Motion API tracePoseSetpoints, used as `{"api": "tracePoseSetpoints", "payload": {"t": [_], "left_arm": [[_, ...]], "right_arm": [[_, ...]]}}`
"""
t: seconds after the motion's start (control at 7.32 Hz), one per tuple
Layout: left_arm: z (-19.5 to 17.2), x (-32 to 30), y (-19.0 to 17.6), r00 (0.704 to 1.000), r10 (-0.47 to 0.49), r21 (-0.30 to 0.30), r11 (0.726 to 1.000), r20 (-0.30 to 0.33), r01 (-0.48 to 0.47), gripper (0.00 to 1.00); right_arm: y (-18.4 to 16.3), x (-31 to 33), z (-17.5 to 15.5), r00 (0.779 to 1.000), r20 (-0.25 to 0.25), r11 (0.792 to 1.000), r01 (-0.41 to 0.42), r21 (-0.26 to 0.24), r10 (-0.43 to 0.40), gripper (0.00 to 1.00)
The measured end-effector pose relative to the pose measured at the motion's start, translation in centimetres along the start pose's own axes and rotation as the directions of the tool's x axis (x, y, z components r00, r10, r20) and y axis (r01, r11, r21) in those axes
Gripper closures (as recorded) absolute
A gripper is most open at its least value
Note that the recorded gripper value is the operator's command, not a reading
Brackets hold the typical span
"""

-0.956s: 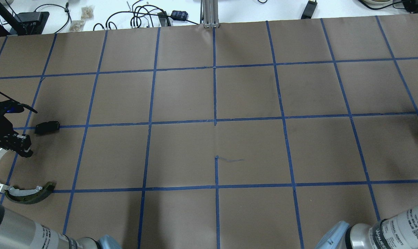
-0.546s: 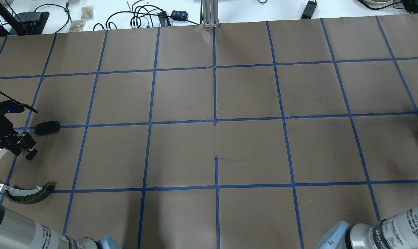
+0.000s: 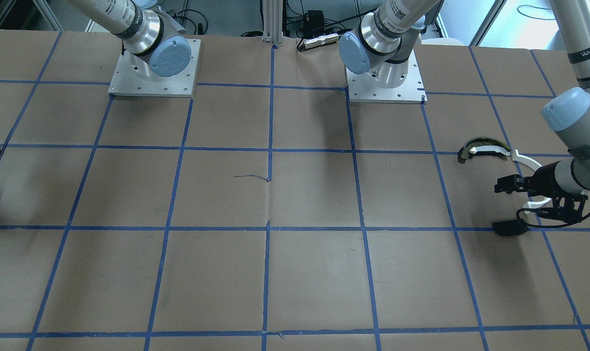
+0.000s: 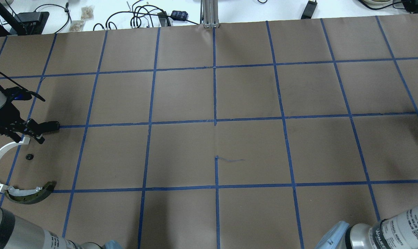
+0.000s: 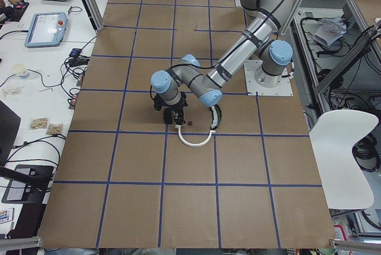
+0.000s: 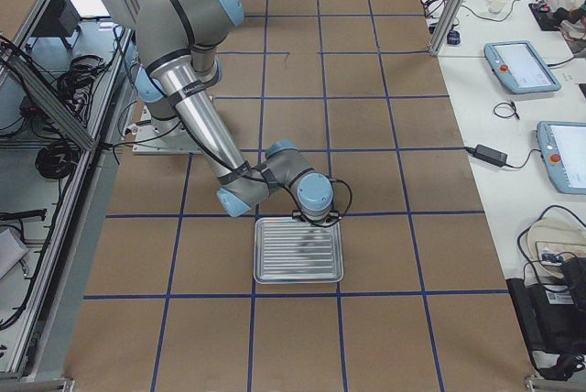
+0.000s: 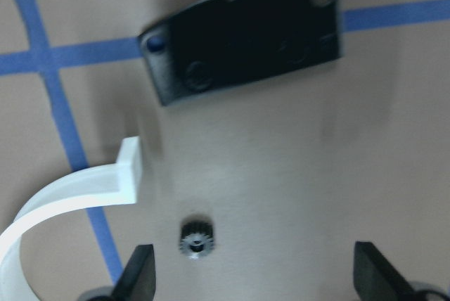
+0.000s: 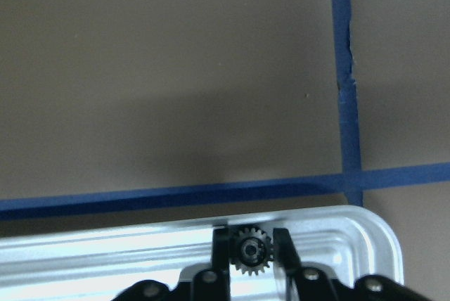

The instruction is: Place bearing gear from tray to pile

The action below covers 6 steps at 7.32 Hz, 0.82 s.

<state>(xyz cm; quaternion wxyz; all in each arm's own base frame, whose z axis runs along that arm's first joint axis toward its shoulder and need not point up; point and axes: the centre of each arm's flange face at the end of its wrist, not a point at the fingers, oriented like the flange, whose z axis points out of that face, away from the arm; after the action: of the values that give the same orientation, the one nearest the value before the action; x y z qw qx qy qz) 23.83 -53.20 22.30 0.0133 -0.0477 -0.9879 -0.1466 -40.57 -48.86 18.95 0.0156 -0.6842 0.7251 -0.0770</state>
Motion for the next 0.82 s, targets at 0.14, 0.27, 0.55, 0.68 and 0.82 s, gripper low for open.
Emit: {"api": "tracePoseSetpoints", "payload": {"t": [0.14, 0.27, 0.55, 0.68, 0.82], "left_arm": [[-1.7, 2.4, -0.6, 1.000, -0.012, 0.010, 1.000, 0.016, 0.012, 0.00], [-3.5, 4.7, -0.9, 0.999, -0.007, 0.032, 0.999, 0.033, 0.006, 0.00], [-6.3, 8.7, -1.2, 0.998, 0.004, 0.075, 0.997, 0.067, -0.009, 0.00], [-7.4, 10.7, -1.3, 0.997, 0.001, 0.098, 0.995, 0.073, -0.008, 0.00], [-8.1, 12.6, -1.6, 0.998, -0.007, 0.121, 0.993, 0.065, -0.001, 0.00]], "right_arm": [[0.0, 0.5, -1.6, 1.000, -0.015, 1.000, -0.009, -0.020, 0.009, 0.72], [-0.4, 1.2, -4.1, 0.999, -0.029, 0.999, -0.036, -0.040, 0.035, 0.72], [-6.1, 2.5, -10.1, 0.992, -0.015, 0.992, -0.123, -0.031, 0.122, 0.72], [-11.8, 3.4, -13.3, 0.986, -0.003, 0.985, -0.167, -0.039, 0.167, 0.72], [-17.8, 4.1, -15.3, 0.975, 0.019, 0.974, -0.222, -0.045, 0.223, 0.72]]}}
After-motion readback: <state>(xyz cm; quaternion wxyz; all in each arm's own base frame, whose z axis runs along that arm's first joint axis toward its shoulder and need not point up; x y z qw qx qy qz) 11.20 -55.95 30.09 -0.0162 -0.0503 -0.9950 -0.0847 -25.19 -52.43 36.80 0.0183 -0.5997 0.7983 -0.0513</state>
